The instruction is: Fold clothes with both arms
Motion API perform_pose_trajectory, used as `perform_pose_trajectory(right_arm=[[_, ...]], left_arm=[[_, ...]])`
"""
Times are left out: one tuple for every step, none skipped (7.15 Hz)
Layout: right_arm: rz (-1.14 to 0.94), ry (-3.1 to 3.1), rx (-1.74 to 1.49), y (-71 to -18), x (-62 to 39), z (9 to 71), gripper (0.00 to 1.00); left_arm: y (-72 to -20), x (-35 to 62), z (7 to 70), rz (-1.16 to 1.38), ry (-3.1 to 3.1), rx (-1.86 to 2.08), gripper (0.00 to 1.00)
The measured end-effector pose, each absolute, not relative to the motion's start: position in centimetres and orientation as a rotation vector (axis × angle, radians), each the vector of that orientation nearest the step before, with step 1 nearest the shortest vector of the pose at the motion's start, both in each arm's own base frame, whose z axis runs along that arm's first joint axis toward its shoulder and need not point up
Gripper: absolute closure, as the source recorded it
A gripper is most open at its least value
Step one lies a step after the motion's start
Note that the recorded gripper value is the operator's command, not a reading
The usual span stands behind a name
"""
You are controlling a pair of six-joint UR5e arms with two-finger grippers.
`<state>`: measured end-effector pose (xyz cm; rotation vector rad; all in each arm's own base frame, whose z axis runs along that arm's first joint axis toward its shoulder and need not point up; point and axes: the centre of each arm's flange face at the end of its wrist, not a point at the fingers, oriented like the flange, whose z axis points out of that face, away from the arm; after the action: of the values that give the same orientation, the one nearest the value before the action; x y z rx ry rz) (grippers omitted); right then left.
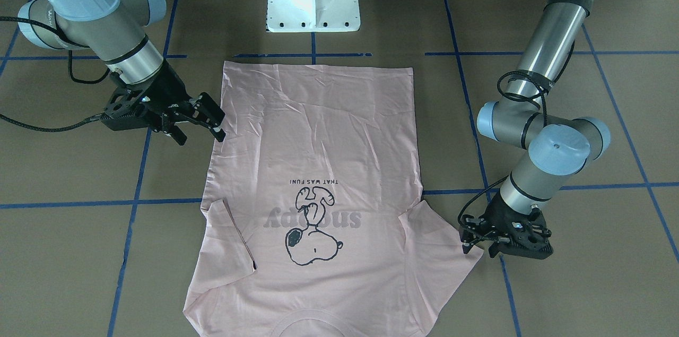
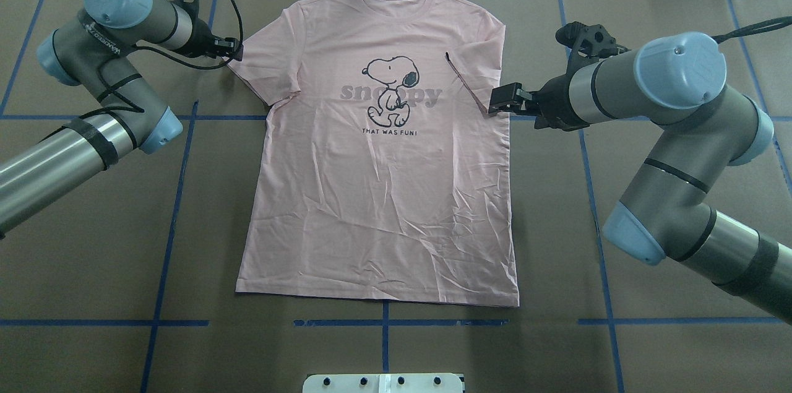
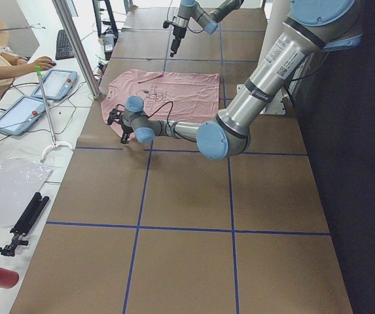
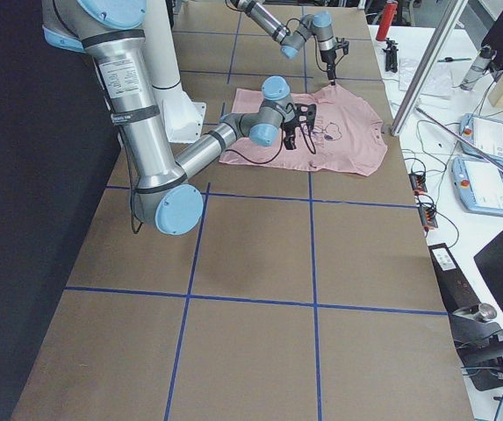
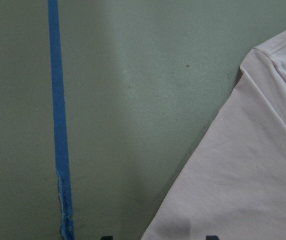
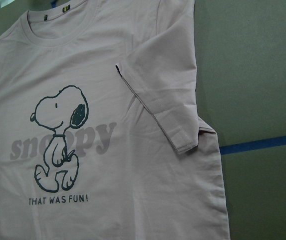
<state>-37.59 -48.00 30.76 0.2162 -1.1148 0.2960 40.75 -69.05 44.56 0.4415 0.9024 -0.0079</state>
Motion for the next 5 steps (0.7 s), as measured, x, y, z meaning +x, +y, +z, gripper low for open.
perform_pose_trajectory(right_arm=[[0.296, -1.118, 0.218, -48.0, -37.6, 30.6, 0.0], [0.295, -1.118, 0.218, -48.0, -37.7, 30.5, 0.0], [0.295, -1.114, 0.215, -48.0, -37.6, 30.8, 0.0], [0.297, -1.106, 0.212, -48.0, -37.5, 31.4, 0.0], [0.3, -1.099, 0.21, -47.9, -37.4, 31.7, 0.0]], left_arm=[[-69.0, 40.8, 44.7, -0.008, 0.901, 0.44, 1.0], [-69.0, 40.8, 44.8, -0.008, 0.901, 0.44, 1.0], [-69.0, 40.8, 44.6, -0.009, 0.903, 0.442, 1.0], [-69.3, 41.0, 43.4, -0.027, 0.918, 0.442, 1.0], [-69.7, 41.3, 41.1, -0.08, 0.953, 0.433, 1.0]])
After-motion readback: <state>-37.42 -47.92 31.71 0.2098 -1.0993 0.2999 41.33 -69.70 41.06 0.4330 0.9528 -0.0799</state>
